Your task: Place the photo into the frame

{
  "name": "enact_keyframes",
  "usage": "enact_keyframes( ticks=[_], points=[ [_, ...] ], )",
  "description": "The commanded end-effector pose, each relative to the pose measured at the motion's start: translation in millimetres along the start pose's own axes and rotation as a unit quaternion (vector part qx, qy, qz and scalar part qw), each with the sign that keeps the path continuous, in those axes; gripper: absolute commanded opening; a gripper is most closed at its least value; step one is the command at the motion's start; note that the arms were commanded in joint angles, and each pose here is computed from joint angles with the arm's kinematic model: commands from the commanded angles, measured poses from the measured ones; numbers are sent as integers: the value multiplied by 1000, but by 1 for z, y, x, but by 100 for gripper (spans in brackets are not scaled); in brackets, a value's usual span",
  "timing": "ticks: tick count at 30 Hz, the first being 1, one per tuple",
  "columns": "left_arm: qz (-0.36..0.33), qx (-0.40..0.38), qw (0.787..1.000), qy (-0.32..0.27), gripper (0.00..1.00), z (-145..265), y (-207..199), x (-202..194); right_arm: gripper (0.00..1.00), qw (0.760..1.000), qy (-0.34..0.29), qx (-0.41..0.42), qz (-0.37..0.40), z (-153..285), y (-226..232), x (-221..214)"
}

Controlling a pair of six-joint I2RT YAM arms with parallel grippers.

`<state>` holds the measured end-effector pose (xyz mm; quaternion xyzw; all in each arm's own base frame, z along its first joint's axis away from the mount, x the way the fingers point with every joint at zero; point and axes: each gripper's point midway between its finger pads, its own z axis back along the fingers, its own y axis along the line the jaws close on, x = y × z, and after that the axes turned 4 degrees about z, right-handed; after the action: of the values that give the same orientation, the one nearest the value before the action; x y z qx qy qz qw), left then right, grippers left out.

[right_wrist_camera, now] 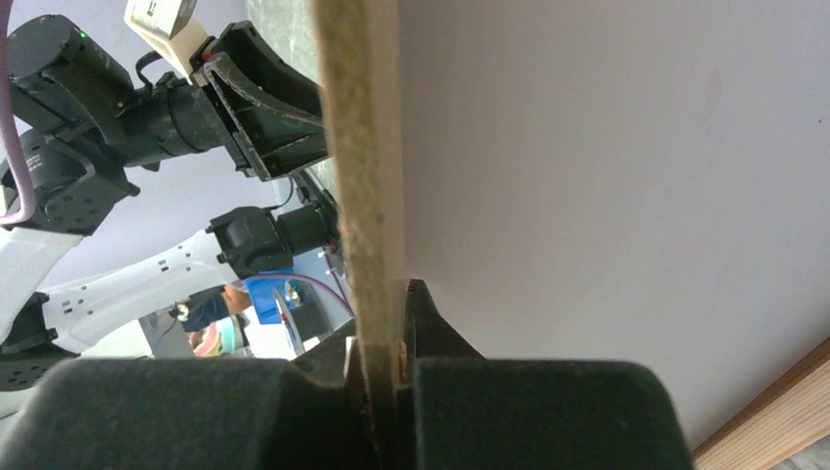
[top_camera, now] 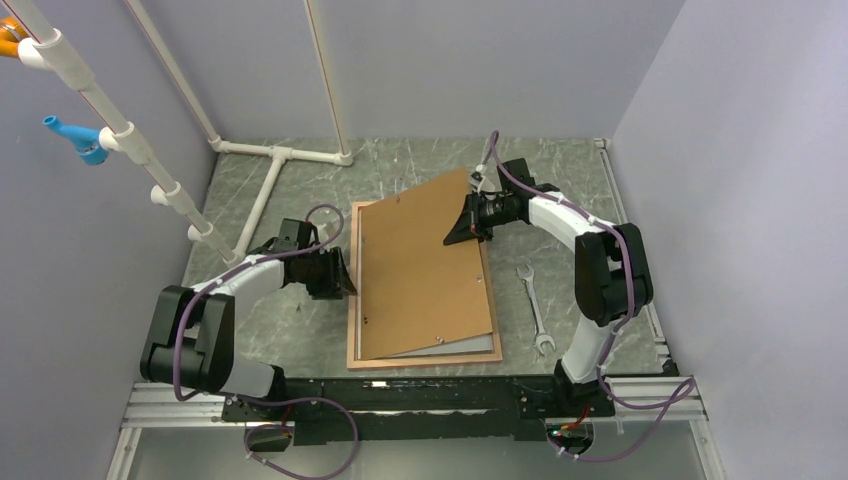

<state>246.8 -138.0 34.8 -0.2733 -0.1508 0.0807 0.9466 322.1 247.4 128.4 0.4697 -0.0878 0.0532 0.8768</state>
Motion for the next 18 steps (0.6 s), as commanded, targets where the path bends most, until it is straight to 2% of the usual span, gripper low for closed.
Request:
enact_keyframes(
  ticks=[1,14,18],
  points=[
    [-18,-6,1000,-14,50,-3,-6,8,0,999,-27,-14,35,-6,-13,13],
    [-25,-19,999,-20,52,0,-16,13,0,999,3,-35,3,-36,-39,-9],
    [-26,-19,999,-21,54,2,-17,14,6,999,8,-51,-2,-36,-45,-13]
  ],
)
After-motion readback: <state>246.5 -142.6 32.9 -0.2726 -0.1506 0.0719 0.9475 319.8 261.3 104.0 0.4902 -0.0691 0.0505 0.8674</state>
